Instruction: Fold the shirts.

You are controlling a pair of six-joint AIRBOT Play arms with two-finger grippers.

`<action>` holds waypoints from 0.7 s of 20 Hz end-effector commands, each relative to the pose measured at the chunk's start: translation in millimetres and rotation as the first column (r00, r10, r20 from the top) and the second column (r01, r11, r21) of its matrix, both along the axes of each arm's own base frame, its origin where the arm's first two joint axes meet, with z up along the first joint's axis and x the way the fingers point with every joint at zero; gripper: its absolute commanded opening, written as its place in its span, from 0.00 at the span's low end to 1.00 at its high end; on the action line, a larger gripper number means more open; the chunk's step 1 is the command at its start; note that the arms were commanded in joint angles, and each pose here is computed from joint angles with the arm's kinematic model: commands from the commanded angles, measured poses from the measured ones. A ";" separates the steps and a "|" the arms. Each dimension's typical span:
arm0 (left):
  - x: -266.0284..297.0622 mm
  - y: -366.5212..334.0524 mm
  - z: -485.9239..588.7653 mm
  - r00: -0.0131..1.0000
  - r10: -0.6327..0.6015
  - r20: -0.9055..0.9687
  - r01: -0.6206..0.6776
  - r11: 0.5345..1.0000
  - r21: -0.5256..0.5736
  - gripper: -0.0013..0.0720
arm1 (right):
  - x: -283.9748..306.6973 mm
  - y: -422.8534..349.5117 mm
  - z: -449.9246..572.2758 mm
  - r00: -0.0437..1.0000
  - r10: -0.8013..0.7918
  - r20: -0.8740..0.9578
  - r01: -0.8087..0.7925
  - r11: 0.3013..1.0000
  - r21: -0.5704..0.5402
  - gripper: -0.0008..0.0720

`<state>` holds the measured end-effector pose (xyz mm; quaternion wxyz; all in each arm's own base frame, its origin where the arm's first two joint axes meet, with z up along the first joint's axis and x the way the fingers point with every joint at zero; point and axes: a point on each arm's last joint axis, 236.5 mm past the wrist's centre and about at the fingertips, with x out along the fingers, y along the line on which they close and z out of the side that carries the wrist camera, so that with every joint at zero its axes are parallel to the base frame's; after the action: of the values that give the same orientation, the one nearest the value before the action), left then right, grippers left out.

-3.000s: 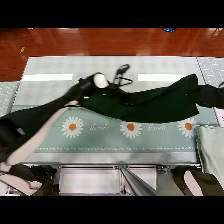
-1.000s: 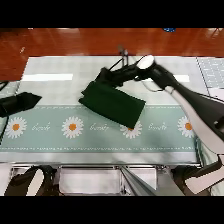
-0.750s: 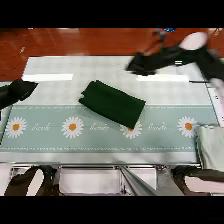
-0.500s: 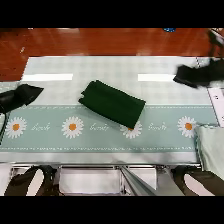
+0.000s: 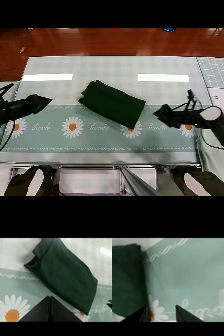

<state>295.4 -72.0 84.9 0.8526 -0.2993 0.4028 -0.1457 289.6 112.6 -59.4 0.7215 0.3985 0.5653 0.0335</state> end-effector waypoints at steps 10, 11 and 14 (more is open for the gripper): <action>-3.5 -1.3 -8.2 1.000 -0.003 -0.021 0.003 1.000 -0.007 0.04 | 56.7 142.7 -19.7 0.952 0.303 0.050 -0.307 0.934 0.185 0.07; -3.4 -1.3 -8.2 1.000 -0.002 -0.021 0.002 1.000 -0.007 0.04 | 65.2 153.9 -4.2 0.933 0.344 0.102 -0.358 0.915 0.187 0.05; -3.4 -1.3 -8.2 1.000 -0.002 -0.021 0.002 1.000 -0.007 0.04 | 99.7 171.3 56.9 0.880 0.409 0.240 -0.452 0.877 0.162 0.05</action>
<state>292.0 -73.4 77.1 0.8472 -0.3032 0.4115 -0.1452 367.8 262.1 -47.1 0.6858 0.3675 0.5841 0.2313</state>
